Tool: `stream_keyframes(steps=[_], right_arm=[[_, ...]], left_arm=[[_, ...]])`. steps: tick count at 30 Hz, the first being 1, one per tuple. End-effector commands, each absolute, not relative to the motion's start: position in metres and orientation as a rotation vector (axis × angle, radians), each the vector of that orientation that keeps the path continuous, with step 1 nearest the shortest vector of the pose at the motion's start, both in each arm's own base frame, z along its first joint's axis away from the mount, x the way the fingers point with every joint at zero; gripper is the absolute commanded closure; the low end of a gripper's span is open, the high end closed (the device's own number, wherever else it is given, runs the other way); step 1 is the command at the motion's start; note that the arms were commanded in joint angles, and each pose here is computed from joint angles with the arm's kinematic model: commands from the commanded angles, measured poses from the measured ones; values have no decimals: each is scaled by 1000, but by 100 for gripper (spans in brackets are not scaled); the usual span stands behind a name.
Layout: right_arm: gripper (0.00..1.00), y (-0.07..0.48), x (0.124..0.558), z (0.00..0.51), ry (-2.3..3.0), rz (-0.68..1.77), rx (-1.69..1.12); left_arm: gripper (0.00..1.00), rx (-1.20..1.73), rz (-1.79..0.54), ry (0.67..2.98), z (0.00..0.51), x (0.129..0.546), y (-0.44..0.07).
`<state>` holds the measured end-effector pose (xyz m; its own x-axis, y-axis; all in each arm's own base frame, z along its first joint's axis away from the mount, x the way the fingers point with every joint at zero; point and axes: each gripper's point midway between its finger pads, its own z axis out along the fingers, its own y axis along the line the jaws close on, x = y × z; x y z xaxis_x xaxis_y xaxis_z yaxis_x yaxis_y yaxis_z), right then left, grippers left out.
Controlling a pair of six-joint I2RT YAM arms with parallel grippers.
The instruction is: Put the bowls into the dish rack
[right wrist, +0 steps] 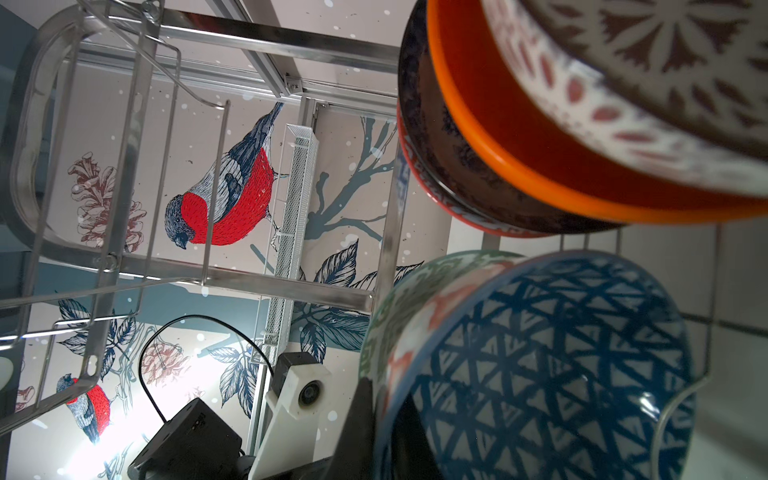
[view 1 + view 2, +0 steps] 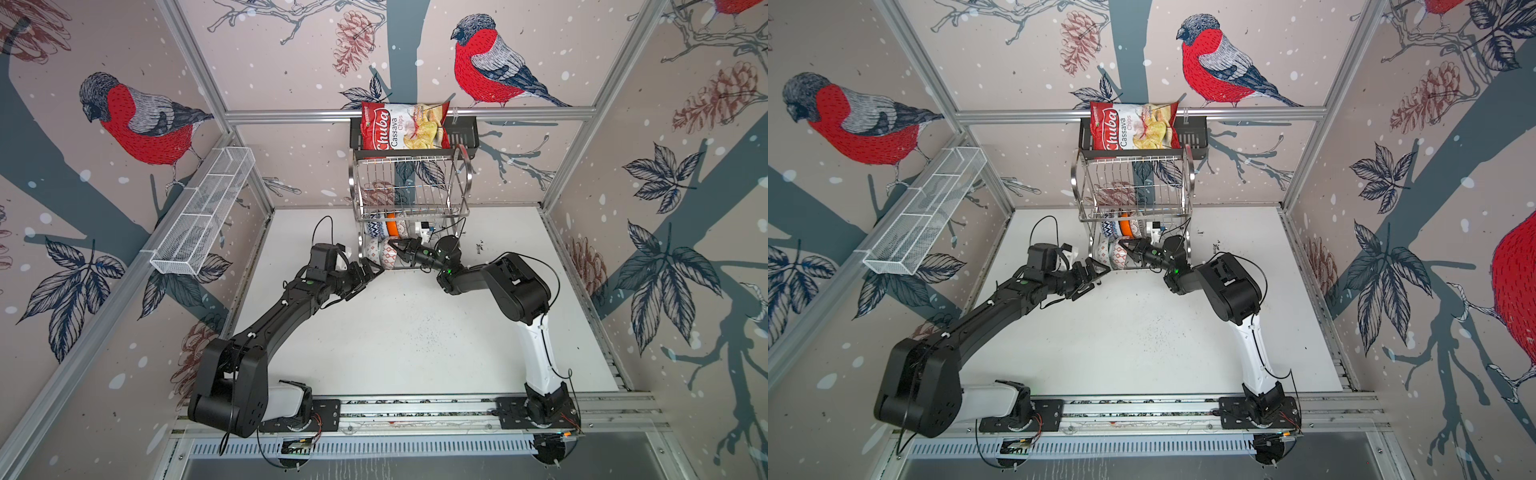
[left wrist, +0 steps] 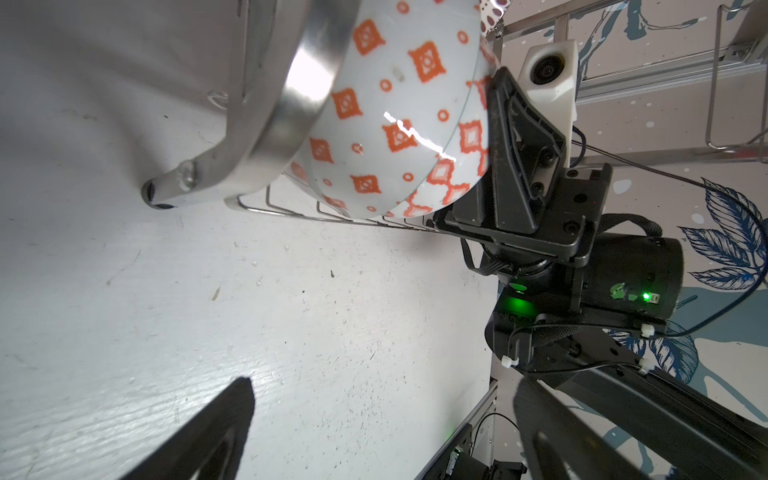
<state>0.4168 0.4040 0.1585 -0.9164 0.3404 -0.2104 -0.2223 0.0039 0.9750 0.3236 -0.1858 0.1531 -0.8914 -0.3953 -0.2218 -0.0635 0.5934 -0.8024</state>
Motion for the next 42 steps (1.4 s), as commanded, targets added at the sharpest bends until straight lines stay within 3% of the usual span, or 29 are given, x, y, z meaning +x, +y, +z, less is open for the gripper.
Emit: stream_keyframes(steps=[1, 42], right_arm=[[100, 404, 417, 154, 1916, 1957, 111], [92, 427, 410, 138, 2142, 1631, -157]], left_arm=[[3, -346, -1196, 2431, 156, 328, -185], [2, -356, -1199, 2430, 154, 332, -186]])
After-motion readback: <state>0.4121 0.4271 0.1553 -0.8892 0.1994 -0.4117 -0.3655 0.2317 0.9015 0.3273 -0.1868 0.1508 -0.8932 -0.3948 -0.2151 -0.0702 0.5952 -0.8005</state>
